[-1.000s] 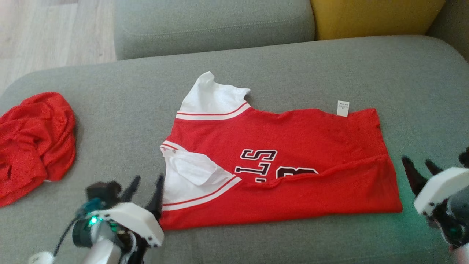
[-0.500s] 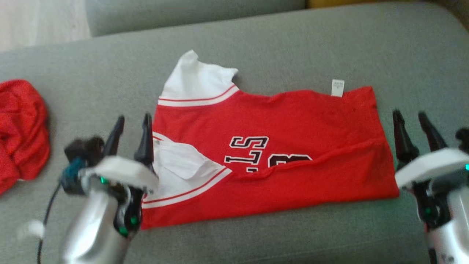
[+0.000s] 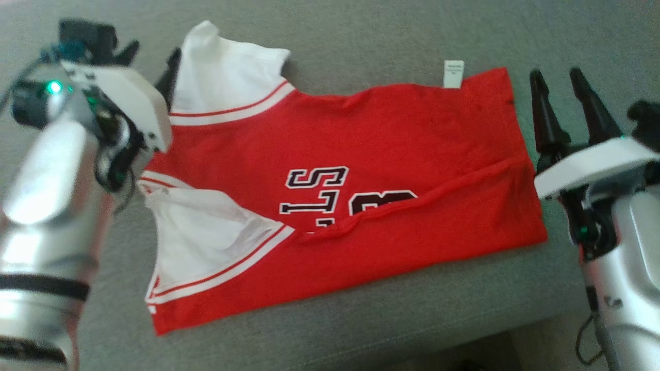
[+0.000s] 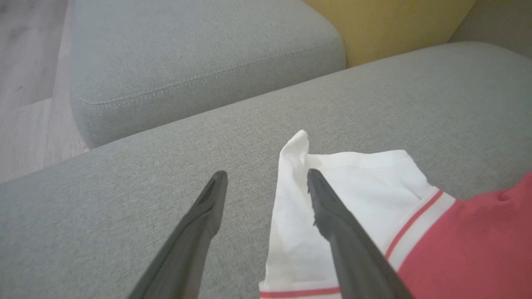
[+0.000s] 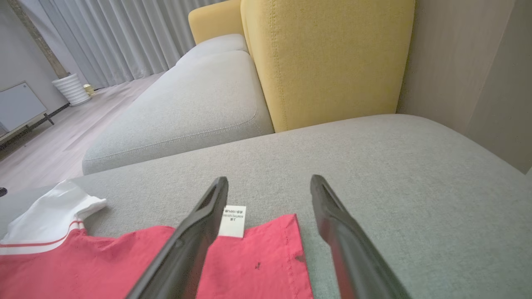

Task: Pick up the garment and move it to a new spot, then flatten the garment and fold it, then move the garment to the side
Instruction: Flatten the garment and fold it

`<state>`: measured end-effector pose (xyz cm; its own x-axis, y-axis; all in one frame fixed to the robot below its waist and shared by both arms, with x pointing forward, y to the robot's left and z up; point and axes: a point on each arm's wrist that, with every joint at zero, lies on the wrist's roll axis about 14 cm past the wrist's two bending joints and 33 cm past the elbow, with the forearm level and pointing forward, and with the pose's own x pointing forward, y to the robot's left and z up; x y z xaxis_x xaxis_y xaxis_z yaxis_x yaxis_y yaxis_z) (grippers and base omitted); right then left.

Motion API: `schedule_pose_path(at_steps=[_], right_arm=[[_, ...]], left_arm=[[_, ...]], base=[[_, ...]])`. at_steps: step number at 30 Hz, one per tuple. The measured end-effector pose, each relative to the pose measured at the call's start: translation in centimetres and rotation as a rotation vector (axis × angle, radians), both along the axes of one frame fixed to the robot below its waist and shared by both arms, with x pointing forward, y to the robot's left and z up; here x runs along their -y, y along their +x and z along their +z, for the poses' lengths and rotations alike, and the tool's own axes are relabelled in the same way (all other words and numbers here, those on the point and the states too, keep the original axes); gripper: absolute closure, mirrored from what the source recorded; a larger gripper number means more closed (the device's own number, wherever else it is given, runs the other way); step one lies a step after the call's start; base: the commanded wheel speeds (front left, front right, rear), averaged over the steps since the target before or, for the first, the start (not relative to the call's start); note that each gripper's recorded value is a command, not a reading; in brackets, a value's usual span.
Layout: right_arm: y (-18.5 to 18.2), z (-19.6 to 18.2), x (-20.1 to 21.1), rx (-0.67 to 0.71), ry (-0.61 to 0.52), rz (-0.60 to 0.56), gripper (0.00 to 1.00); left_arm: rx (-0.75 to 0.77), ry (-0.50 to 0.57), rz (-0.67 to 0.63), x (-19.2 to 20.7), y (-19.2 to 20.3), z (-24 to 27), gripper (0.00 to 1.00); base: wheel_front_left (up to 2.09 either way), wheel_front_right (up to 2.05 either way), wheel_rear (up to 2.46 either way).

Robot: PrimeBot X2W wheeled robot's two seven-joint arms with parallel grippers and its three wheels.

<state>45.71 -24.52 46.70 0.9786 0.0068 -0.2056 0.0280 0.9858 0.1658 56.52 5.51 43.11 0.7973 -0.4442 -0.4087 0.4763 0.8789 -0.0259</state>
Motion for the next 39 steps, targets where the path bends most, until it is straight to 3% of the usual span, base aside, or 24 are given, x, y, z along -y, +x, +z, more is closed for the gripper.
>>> schedule_pose_path(at_steps=[11,26,27,28,29,39], right_arm=[[2.0,0.8,1.5,0.001,-0.042,-0.006,0.00],[2.0,-1.1,2.5,-0.054,-0.059,-0.019,0.00],[2.0,-1.1,2.5,-0.051,-0.059,-0.020,0.00],[2.0,-1.2,2.5,-0.052,-0.060,-0.020,0.00],[2.0,-1.2,2.6,-0.054,-0.060,-0.021,0.00],[2.9,-2.0,2.4,-0.079,-0.058,-0.009,0.00]], left_arm=[[-0.177,0.196,-0.118,1.3,3.2,-4.7,0.00],[-0.172,0.176,-0.196,3.3,4.1,-5.6,0.00],[-0.169,0.174,-0.191,3.2,4.3,-5.5,0.11],[-0.165,0.176,-0.189,3.1,4.4,-5.4,0.92],[-0.165,0.178,-0.189,3.0,4.4,-5.4,1.00],[-0.076,0.076,-0.167,3.5,4.9,-2.6,1.00]], base=[[0.00,0.00,0.00],[0.00,0.00,0.00],[0.00,0.00,0.00],[0.00,0.00,0.00],[0.00,0.00,0.00],[0.00,0.00,0.00]])
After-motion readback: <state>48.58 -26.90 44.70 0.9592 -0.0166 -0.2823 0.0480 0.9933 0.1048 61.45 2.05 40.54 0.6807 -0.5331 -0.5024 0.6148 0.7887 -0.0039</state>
